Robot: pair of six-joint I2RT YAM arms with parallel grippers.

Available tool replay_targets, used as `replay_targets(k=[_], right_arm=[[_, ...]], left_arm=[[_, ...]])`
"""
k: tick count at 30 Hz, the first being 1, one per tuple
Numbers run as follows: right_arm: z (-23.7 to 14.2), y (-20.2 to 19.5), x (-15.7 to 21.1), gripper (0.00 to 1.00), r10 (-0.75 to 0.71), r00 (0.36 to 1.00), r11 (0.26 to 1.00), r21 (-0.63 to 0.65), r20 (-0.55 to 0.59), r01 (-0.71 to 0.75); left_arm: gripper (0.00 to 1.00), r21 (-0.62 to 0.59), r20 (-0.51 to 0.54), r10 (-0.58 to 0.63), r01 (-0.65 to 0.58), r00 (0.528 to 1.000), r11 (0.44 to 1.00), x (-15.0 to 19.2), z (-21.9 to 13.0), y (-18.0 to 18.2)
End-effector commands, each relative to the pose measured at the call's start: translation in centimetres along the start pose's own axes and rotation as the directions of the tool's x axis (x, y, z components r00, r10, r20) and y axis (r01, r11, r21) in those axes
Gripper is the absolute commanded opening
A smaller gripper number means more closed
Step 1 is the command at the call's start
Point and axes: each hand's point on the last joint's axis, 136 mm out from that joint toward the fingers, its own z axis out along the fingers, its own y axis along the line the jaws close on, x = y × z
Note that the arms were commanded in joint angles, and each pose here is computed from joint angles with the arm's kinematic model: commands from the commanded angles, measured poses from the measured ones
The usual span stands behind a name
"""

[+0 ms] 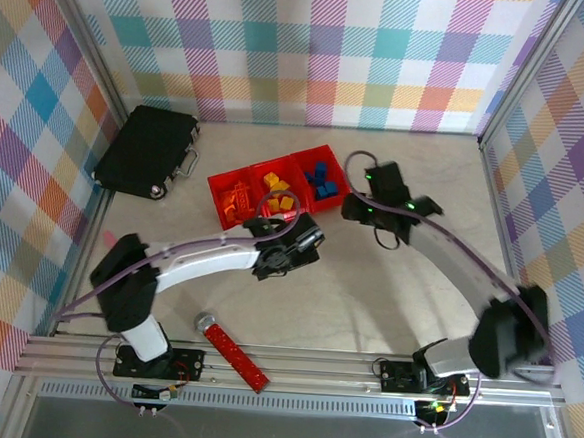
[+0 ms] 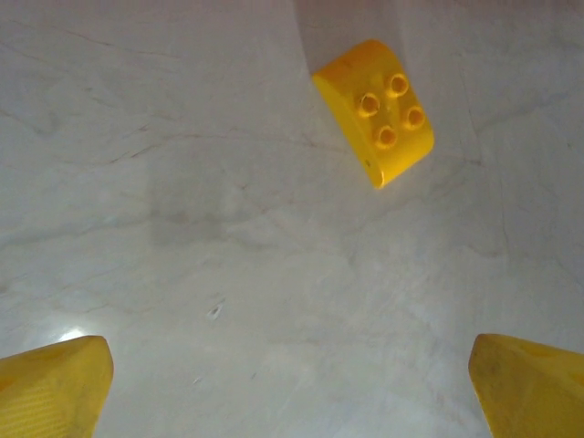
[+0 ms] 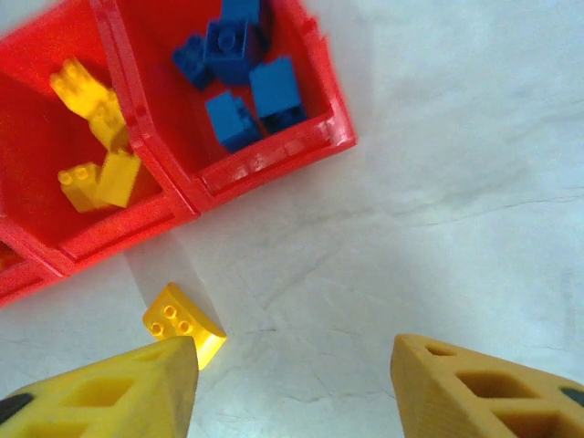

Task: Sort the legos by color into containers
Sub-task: Rotate the container at the top-center of the table, then pick up the lego from the center of the table.

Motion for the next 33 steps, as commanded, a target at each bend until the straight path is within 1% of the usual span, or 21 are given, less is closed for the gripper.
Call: replay_targets(k=[1,3,6,9,12,16,19,26,29,33], right_arm=[[-2.8,-2.0,1.8,0.65,0.049,0.998,0.999,-0.003,0.037,-0.049],[-4.7,-2.9,2.4,0.68,0.098,0.992,0.995,-0.044,0.081,-0.095],[-7.1,-3.5,3.0,0.72,0.124,0.982,0.989,-0.092,0.139,-0.112],[-8.4,-3.9,3.8,0.74,0.119,0.981,0.989,-0.105,0.153,-0.103],[-8.8,-3.9,4.5,0.75,0.106,0.985,0.99,-0.109,0.136,-0.091],[-8.9,-4.0,5.0,0.76,0.097,0.987,0.99,-0.117,0.13,-0.082],[-8.9,-3.9,5.3,0.76,0.095,0.988,0.989,-0.126,0.124,-0.079],[-9.0,-3.8,5.8,0.76,0.085,0.99,0.988,-0.136,0.112,-0.069],[-9.2,-3.7,5.7,0.76,0.082,0.99,0.988,-0.143,0.118,-0.065],[-9.3,-3.6,5.8,0.76,0.083,0.99,0.987,-0.149,0.113,-0.066]], left_arm=[[1.0,-0.063,0.063,-0.114,0.117,0.992,0.991,-1.5,1.1,-0.1],[1.0,-0.077,0.096,-0.185,0.193,0.978,0.978,-2.1,2.3,-0.3],[1.0,-0.113,0.139,-0.259,0.275,0.956,0.955,-2.8,3.7,-0.2],[0.98,-0.151,0.174,-0.283,0.31,0.943,0.939,-3.2,4.8,-0.3],[0.97,-0.173,0.201,-0.298,0.334,0.933,0.927,-3.5,5.4,-0.6],[0.95,-0.153,0.205,-0.319,0.352,0.925,0.923,-3.7,6.2,-1.8],[0.94,-0.127,0.199,-0.302,0.33,0.932,0.935,-4.0,7.0,-3.1],[0.9,-0.131,0.169,-0.325,0.348,0.931,0.928,-3.5,9.0,-3.5],[0.86,-0.12,0.164,-0.327,0.348,0.931,0.93,-3.2,9.7,-3.6],[0.79,-0.129,0.184,-0.317,0.343,0.93,0.93,-3.5,9.9,-3.4]])
